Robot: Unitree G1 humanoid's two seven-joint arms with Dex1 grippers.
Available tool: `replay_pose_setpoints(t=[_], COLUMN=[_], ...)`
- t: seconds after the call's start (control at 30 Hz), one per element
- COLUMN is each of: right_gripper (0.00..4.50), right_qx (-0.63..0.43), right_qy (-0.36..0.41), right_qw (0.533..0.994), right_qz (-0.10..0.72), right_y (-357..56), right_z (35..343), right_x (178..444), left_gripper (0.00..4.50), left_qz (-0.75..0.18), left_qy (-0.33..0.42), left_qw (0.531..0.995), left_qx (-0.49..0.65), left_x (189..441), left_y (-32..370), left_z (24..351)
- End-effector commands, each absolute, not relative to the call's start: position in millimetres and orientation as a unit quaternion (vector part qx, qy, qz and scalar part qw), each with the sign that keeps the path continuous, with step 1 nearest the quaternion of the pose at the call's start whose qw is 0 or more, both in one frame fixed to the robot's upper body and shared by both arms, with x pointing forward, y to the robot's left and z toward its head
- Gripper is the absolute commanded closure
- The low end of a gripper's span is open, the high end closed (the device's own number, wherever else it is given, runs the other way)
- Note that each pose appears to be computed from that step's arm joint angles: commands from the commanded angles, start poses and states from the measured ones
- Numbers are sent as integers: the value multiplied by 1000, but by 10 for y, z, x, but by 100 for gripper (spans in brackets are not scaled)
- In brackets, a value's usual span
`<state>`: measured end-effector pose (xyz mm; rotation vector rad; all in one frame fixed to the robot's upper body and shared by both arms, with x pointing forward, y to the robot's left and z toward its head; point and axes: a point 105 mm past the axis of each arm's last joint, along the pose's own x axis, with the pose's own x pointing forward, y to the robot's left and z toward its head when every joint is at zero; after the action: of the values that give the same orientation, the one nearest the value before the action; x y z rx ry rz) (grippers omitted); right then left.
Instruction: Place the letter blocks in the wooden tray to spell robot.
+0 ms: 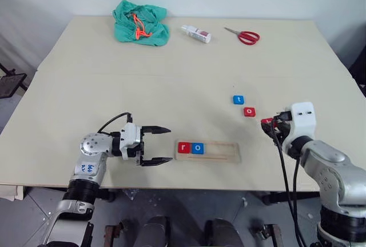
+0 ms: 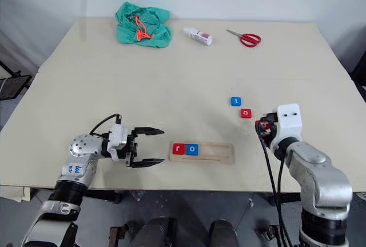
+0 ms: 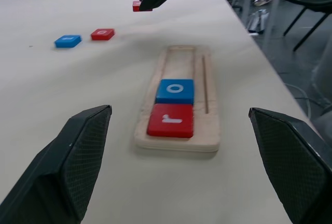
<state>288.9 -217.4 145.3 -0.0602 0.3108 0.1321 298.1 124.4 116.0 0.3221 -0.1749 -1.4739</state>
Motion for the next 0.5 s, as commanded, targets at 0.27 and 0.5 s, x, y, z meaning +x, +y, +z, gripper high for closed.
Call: replay_pose_setpoints(t=[0.27, 0.5], right_gripper=[305, 305], right_qx=[3, 19], right_qy=[201, 220], right_qw=[977, 974], right_qz=[65, 45], right_y=[-1981, -1995], right_z=[1310, 1187], right_x=[2449, 2477], left_gripper=[0, 0], left_qz=[-686, -686], left_qy=[-87, -90], left_qw=[708, 707], left_qx=[145, 150], left_x=[3003, 3019], left_y=[1274, 1268], left_z=[1187, 1187])
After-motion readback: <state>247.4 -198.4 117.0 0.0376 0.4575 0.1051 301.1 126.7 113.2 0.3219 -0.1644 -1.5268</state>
